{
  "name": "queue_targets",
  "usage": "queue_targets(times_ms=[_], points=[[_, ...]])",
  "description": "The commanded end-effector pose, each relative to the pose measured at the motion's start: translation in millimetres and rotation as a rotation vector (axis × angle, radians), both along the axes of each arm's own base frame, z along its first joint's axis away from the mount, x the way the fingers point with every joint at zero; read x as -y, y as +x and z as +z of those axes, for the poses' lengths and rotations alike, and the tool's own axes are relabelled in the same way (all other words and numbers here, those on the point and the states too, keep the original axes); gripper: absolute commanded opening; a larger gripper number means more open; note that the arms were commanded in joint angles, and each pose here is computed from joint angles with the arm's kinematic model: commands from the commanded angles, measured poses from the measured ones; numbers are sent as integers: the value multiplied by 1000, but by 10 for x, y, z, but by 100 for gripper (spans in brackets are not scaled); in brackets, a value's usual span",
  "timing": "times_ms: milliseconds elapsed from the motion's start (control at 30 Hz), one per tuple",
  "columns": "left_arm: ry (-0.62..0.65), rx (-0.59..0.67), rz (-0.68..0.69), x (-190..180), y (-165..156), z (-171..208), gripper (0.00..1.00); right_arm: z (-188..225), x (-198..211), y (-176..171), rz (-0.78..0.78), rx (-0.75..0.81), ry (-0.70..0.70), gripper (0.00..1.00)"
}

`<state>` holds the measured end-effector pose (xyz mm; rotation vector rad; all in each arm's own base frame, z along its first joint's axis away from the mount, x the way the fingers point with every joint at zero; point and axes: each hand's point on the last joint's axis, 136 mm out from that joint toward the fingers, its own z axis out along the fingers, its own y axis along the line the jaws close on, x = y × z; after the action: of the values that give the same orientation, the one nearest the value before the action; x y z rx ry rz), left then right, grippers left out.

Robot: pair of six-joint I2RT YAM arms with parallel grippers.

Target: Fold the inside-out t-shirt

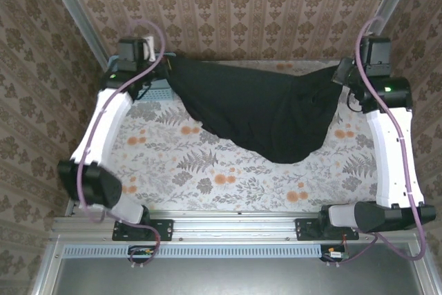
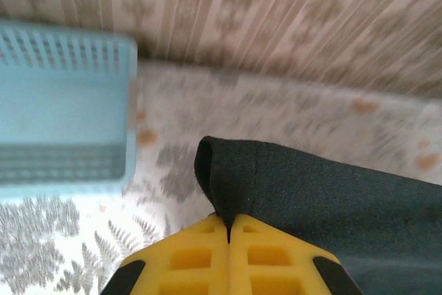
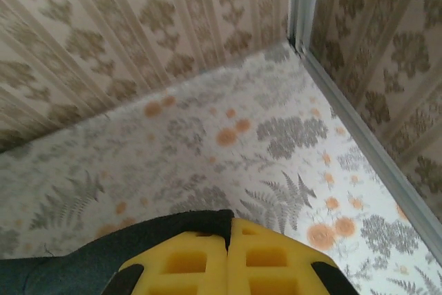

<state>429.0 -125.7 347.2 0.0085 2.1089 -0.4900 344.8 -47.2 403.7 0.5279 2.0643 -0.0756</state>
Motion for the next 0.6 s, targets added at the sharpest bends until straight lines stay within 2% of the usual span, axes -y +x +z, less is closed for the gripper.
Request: queue_targets(times_ms=[0, 133, 367, 467, 567], points=[[-80, 98, 26, -100, -299, 370, 0, 562, -53, -370, 40, 123, -4, 0], [-158, 283, 36, -224, -819, 963, 0, 1152, -147, -808, 89, 307, 5, 0], [-227, 579, -2, -358, -1662, 1660, 0, 1928, -240, -1565, 140, 599, -6, 0], [-231, 632, 25, -435, -1780, 1732, 0, 2143, -231, -1778, 132, 698, -9, 0], [-190, 559, 39, -417, -1578, 1589, 0, 2250, -187, -1748, 110, 722, -30, 0]])
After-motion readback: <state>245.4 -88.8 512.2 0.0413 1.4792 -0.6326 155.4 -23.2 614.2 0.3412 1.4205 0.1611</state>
